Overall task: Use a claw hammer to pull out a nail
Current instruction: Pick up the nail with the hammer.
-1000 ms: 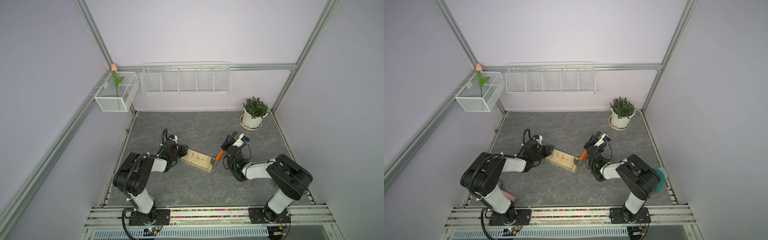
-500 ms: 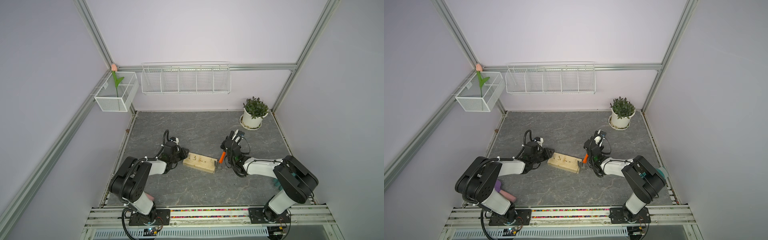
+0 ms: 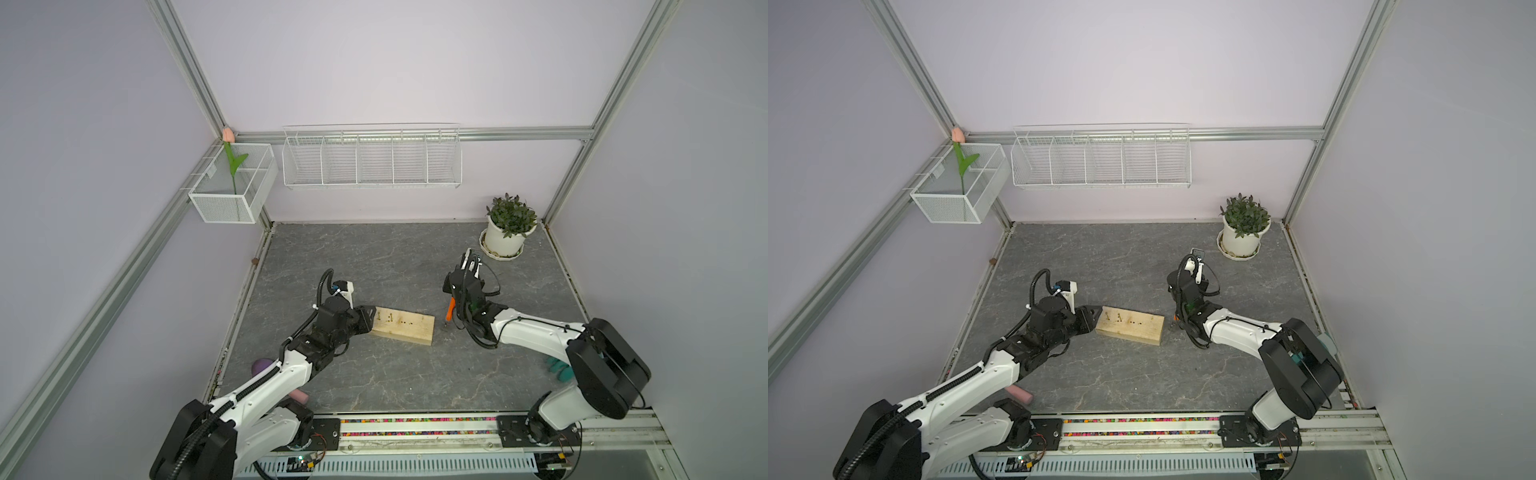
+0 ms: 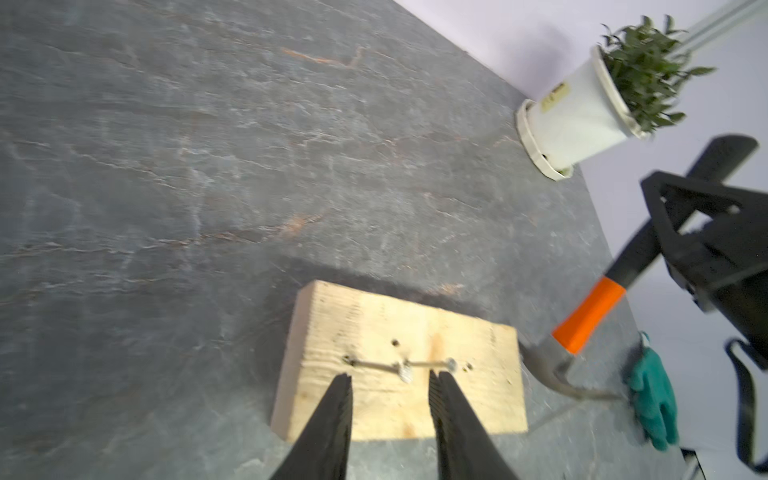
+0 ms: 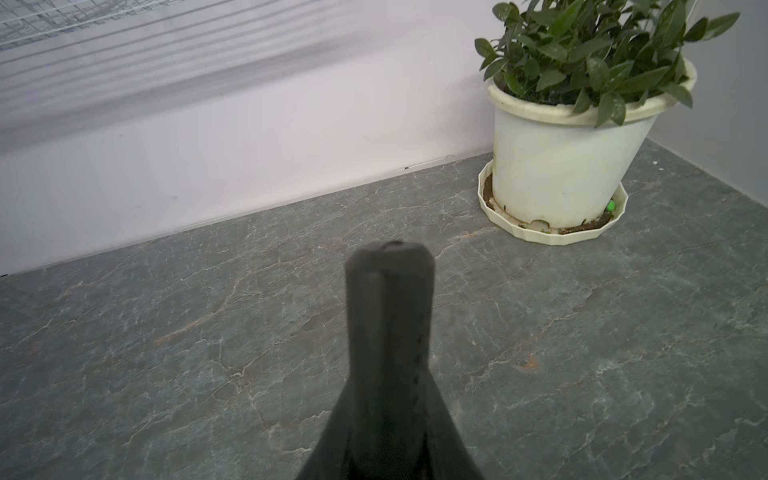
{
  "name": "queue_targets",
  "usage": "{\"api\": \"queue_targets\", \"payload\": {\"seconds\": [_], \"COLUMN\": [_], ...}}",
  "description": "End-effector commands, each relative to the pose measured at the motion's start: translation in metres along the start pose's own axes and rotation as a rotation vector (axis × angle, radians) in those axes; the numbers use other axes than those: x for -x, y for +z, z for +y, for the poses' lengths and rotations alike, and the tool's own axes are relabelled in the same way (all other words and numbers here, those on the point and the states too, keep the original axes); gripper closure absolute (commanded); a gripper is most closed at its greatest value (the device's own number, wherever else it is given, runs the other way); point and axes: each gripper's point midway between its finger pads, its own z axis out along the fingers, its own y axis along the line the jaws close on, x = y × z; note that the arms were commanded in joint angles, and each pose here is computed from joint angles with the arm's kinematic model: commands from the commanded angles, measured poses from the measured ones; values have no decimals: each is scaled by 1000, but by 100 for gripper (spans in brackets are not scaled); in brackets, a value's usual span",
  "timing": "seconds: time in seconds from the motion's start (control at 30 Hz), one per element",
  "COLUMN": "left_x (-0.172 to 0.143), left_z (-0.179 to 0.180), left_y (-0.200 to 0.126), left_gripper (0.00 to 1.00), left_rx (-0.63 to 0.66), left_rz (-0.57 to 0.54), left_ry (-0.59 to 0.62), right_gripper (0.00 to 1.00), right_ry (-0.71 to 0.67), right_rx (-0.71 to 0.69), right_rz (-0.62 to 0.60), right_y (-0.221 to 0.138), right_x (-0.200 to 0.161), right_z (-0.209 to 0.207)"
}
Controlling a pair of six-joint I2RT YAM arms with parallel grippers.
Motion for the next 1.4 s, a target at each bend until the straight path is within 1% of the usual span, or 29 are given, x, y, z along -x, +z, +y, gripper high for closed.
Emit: {"api": "queue_targets", "payload": {"seconds": [0.0, 0.07, 0.2, 0.33, 0.5, 0.63, 0.77, 0.87, 0.97, 1.03, 1.27, 1.37], "left_x": [-28, -45, -86, -108, -117, -111, -99, -88, -80, -80, -107, -120], "left_z": [-6, -18, -35, -51, -55, -64, -84, -107, -130, -144, -181, -190], "left_y": [0, 8, 32, 56, 81, 99, 112, 108, 94, 84, 55, 46], "left_gripper": [64, 64, 66, 69, 70, 69, 67, 64, 62, 61, 63, 64], "left_rx": [-21, -59, -100, -174, -178, -172, -208, -287, -410, -491, -767, -841], "left_rz": [35, 66, 175, 234, 265, 261, 246, 225, 198, 192, 253, 287], "left_ry": [48, 78, 142, 131, 131, 150, 176, 191, 217, 243, 344, 391], "right_gripper": [93, 93, 93, 93, 93, 93, 93, 93, 93, 93, 93, 93], "right_ry": [-4, -5, -1, 4, 15, 22, 23, 11, 2, 3, 25, 34], "right_rx": [-13, -8, 19, 39, 49, 40, 18, 2, -6, -7, 17, 27], "right_rz": [-62, -55, -47, -45, -47, -54, -58, -55, -50, -51, -57, -54], "right_y": [-8, -10, -14, -18, -26, -31, -32, -33, -35, -36, -42, -43], "right_x": [34, 35, 37, 39, 45, 47, 48, 50, 54, 57, 67, 72], "right_z": [-3, -5, -5, -6, -11, -17, -23, -26, -27, -28, -26, -26]}}
